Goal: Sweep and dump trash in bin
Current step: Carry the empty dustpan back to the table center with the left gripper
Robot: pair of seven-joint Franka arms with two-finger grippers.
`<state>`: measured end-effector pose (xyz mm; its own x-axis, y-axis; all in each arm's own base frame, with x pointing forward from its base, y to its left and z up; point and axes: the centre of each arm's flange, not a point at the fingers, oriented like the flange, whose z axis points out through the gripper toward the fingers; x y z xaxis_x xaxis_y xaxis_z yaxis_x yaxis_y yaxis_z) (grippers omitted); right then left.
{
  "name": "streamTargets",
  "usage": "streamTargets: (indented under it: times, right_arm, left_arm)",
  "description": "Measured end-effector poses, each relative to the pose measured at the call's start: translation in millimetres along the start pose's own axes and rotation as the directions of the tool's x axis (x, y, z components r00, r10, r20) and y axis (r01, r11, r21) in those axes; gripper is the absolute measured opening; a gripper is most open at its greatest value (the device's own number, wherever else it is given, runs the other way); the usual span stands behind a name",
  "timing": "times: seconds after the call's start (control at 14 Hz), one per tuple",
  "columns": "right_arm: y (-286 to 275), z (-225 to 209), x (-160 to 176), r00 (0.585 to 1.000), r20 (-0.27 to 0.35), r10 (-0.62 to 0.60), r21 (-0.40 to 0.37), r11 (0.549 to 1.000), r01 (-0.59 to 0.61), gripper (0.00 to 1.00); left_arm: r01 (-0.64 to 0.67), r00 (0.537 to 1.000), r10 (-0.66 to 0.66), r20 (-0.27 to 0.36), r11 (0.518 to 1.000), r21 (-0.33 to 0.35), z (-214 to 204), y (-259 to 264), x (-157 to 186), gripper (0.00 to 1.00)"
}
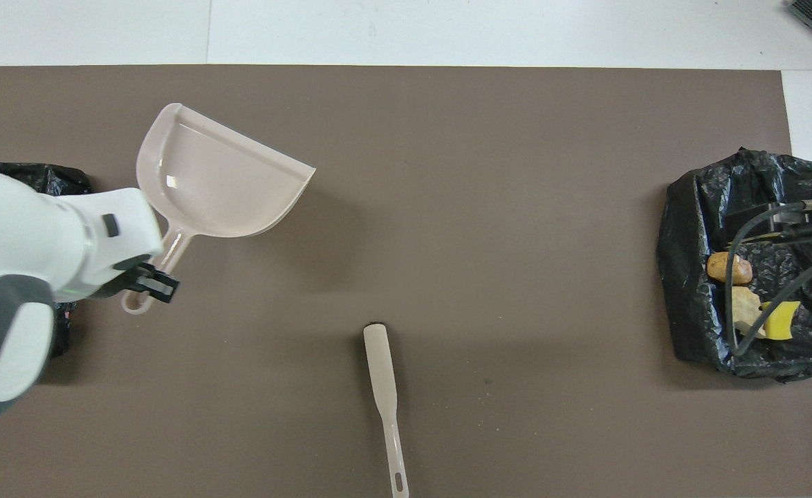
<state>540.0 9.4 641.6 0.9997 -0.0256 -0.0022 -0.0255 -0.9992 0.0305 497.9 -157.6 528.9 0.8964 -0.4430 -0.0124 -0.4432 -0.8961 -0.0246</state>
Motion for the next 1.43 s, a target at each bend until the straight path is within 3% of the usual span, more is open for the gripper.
streamTargets:
  times: [0.29,0.64,1.43]
  right_arm:
    - [-1.4,2.9,-2.5,1.000,-0.001,0.000,0.002,1.000,0.000,1.00]
    - [1.4,3.3,-2.3,1.000,-0.001,0.005,0.002,1.000,-0.005,1.00]
    - [2.8,3.4,-2.3,1.000,-0.001,0.008,0.002,1.000,-0.008,1.00]
  left_arm:
    - [0.123,0.990,-0.126,-0.055,0.990,-0.063,33.1,92.5,29.5,0.33]
    - [0.219,0.966,-0.231,-0.117,0.970,-0.107,112.8,181.3,73.5,0.33]
    - [0.249,0.955,-0.268,-0.126,0.957,-0.148,141.4,190.0,95.0,0.33]
